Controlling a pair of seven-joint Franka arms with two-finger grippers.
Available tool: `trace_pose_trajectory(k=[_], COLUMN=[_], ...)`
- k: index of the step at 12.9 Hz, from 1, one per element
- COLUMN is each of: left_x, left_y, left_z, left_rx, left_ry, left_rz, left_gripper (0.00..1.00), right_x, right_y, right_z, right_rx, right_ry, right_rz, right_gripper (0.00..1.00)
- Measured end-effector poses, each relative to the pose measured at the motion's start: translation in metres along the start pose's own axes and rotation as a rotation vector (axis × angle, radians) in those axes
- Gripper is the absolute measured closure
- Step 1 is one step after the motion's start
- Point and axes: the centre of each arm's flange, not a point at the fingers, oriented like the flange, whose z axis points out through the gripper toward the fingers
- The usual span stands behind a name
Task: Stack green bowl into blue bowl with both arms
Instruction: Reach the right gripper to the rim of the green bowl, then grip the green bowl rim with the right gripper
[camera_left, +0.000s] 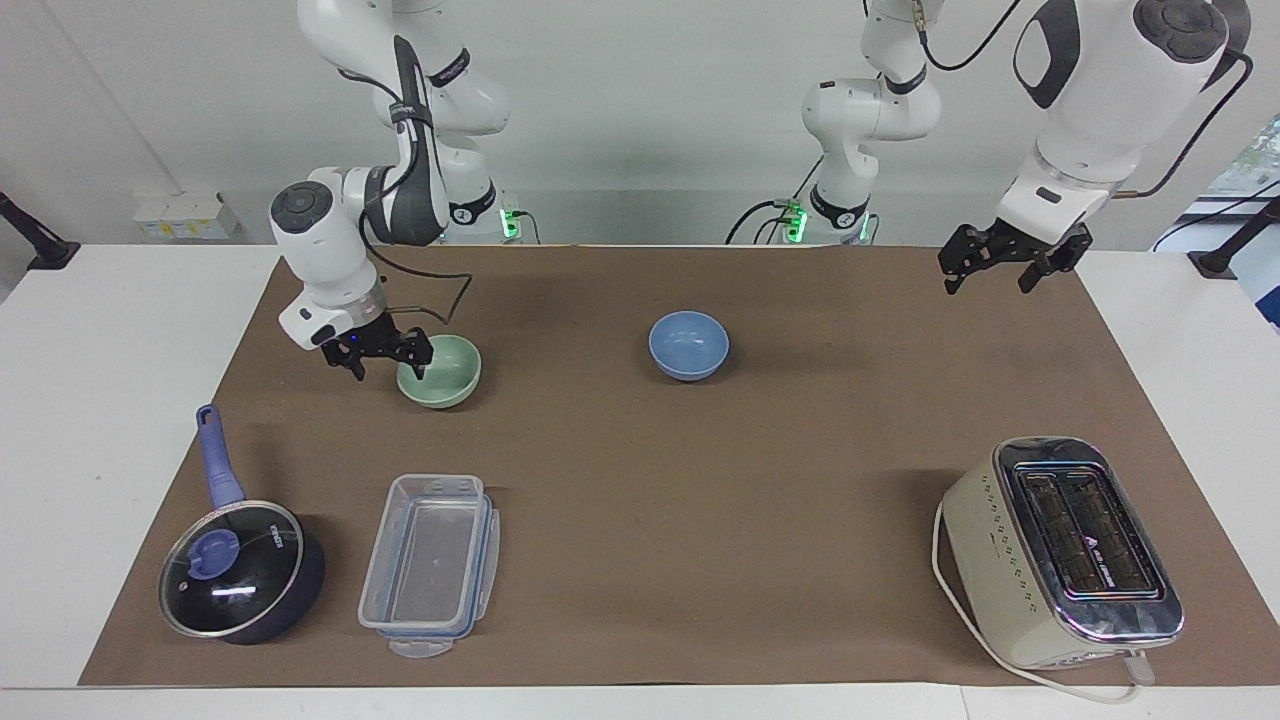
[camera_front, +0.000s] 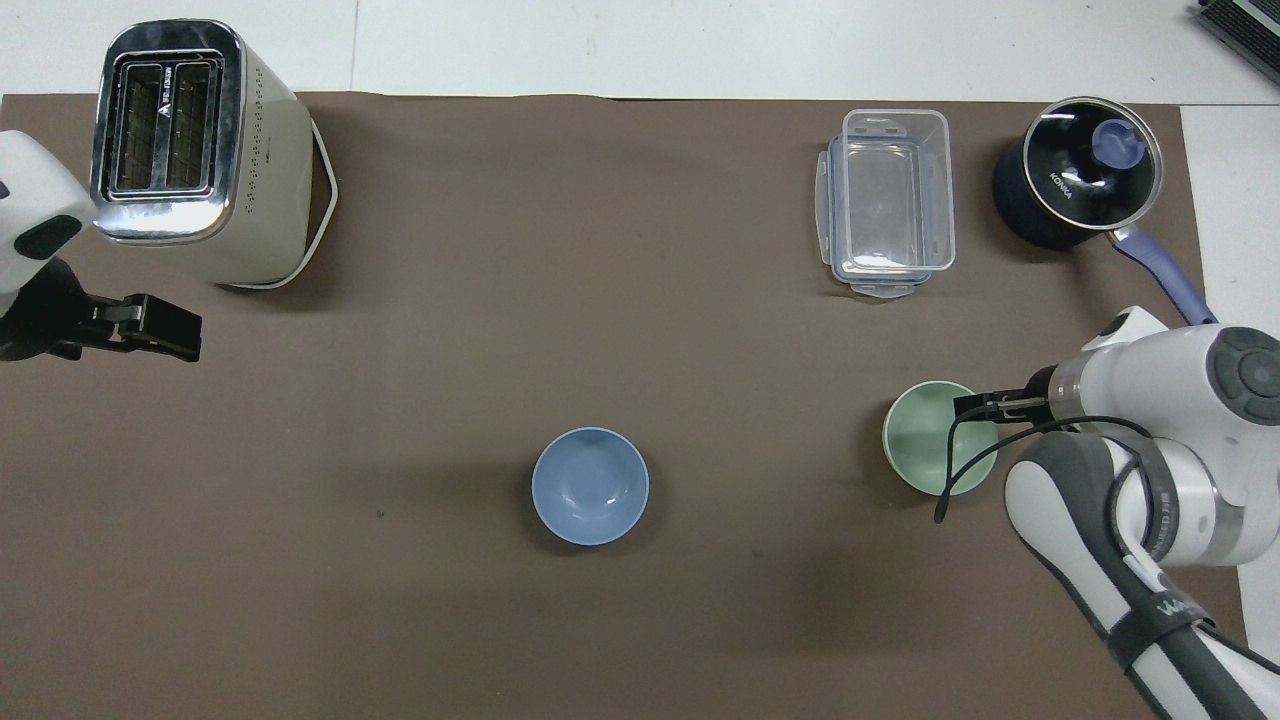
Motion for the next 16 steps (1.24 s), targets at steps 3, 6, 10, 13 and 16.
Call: trace_pose_trajectory(k=[3, 6, 10, 13, 16], left_x=[0.0, 0.0, 0.0, 0.0, 0.0], left_y=[0.0, 0.0, 0.0, 0.0, 0.0], left_z=[0.0, 0.0, 0.0, 0.0, 0.0], left_rx=[0.0, 0.0, 0.0, 0.0, 0.0], left_ry=[0.0, 0.0, 0.0, 0.0, 0.0], left_rz=[0.0, 0.0, 0.0, 0.0, 0.0], left_gripper=[0.0, 0.0, 0.0, 0.0, 0.0], right_x=[-0.002, -0.005, -0.008, -0.007, -0.006], right_y=[-0.006, -0.015, -0.016, -0.018, -0.021], right_z=[0.014, 0.02, 0.021, 0.004, -0.018], right_rx=[0.004, 0.005, 0.008, 0.031, 0.032], right_ry=[-0.029, -0.042, -0.06, -0.048, -0.023], right_rz=[-0.028, -0.08, -0.101, -0.085, -0.088], right_gripper=[0.07, 0.28, 0.8, 0.95, 0.95])
